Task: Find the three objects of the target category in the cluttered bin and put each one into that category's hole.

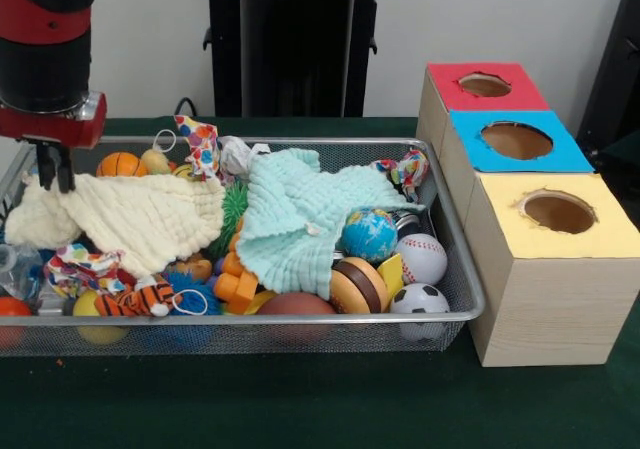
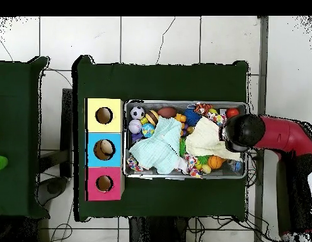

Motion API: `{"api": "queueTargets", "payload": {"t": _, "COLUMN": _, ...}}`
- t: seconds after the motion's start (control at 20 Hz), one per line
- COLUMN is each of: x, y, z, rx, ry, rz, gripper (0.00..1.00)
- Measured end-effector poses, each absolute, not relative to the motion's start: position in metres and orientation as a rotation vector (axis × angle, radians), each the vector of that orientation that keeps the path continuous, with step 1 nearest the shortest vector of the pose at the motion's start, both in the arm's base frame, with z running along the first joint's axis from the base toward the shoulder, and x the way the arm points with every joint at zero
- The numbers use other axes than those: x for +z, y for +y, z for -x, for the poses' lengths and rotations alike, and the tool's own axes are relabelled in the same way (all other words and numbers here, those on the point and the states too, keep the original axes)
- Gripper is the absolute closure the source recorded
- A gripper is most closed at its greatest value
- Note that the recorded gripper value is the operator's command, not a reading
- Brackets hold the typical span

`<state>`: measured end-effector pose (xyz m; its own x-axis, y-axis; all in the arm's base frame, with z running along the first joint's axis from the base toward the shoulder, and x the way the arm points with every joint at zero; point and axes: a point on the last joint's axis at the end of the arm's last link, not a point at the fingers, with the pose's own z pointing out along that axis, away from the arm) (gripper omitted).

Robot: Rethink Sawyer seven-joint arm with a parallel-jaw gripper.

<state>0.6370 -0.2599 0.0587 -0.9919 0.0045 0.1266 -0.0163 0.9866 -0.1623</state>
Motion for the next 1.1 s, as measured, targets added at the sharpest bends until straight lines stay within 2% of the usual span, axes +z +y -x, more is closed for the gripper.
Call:
{"api": "queueTargets", "payload": {"t": 0.25, "x": 0.079, "y": -0.252, "z": -0.633, "rx": 0.176, "ry": -2.924, "rz": 0.050, "gripper": 1.00}}
{"api": "queueTargets", "payload": {"t": 0.45, "x": 0.104, "y": -0.232, "z": -0.622, "rx": 0.031, "ry": -2.791, "rz": 0.124, "gripper": 1.00}}
{"api": "queueTargets", "payload": {"t": 0.5, "x": 0.116, "y": -0.219, "z": -0.618, "rx": -0.050, "ry": -2.736, "rz": 0.153, "gripper": 1.00}}
{"api": "queueTargets", "payload": {"t": 0.85, "x": 0.133, "y": -0.164, "z": -0.628, "rx": -0.255, "ry": -2.770, "rz": 0.201, "gripper": 1.00}}
{"api": "queueTargets", "payload": {"t": 1.1, "x": 0.133, "y": -0.124, "z": -0.640, "rx": -0.309, "ry": -2.847, "rz": 0.198, "gripper": 1.00}}
